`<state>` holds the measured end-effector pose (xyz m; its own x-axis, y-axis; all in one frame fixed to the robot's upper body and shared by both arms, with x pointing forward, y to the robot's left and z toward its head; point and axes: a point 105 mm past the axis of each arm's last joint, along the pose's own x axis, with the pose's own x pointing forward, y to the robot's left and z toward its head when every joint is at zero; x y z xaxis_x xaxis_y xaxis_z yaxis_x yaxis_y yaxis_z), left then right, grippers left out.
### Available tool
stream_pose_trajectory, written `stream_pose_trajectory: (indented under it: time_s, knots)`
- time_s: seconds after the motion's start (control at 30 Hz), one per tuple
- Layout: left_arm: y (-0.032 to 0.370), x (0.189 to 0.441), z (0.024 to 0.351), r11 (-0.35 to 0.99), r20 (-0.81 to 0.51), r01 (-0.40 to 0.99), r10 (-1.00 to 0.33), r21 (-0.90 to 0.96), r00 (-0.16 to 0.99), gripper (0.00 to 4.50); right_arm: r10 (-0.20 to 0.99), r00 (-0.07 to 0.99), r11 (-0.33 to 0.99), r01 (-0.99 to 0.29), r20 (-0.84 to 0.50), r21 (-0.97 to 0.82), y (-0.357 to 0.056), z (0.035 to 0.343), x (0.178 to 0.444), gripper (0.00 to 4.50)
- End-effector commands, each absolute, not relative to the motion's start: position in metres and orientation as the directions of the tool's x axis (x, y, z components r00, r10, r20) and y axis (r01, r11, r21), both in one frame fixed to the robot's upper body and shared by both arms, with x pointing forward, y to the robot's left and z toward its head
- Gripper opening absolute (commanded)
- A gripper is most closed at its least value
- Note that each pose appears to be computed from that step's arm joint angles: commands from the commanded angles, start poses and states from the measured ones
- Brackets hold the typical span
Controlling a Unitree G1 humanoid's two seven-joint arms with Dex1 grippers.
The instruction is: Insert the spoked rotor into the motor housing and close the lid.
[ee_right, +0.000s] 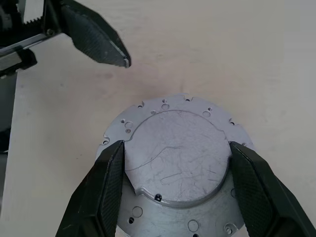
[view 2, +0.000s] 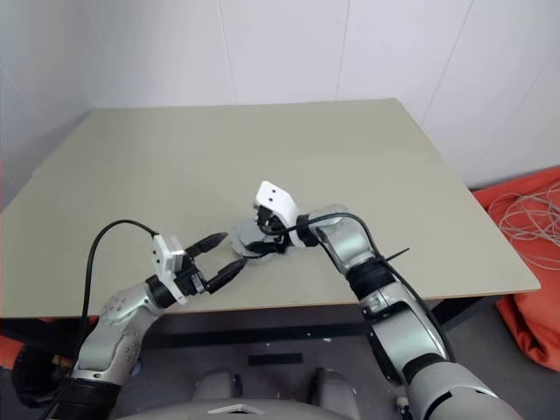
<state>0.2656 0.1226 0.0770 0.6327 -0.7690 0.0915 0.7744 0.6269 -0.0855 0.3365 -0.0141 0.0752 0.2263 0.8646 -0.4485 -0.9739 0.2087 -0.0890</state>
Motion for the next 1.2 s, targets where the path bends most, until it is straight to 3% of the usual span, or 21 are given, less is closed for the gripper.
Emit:
stream_pose_trajectory:
  time_s: [0.03,0.43,1.2]
  knots:
    - [0.121,0.266,0.088,0.619,0.122,0.784,-0.775,-0.054,0.62,4.5,0.875,0.235,0.201,-0.972,-0.423,-0.124,-0.011,0.087,0.332,3.2]
    - [0.122,0.266,0.087,0.615,0.116,0.787,-0.779,-0.054,0.617,4.5,0.876,0.256,0.236,-0.967,-0.409,-0.1,-0.011,0.075,0.332,3.2]
    - [0.119,0.265,0.087,0.621,0.119,0.781,-0.773,-0.065,0.624,4.5,0.884,0.186,0.134,-0.98,-0.429,-0.15,-0.006,0.082,0.337,3.2]
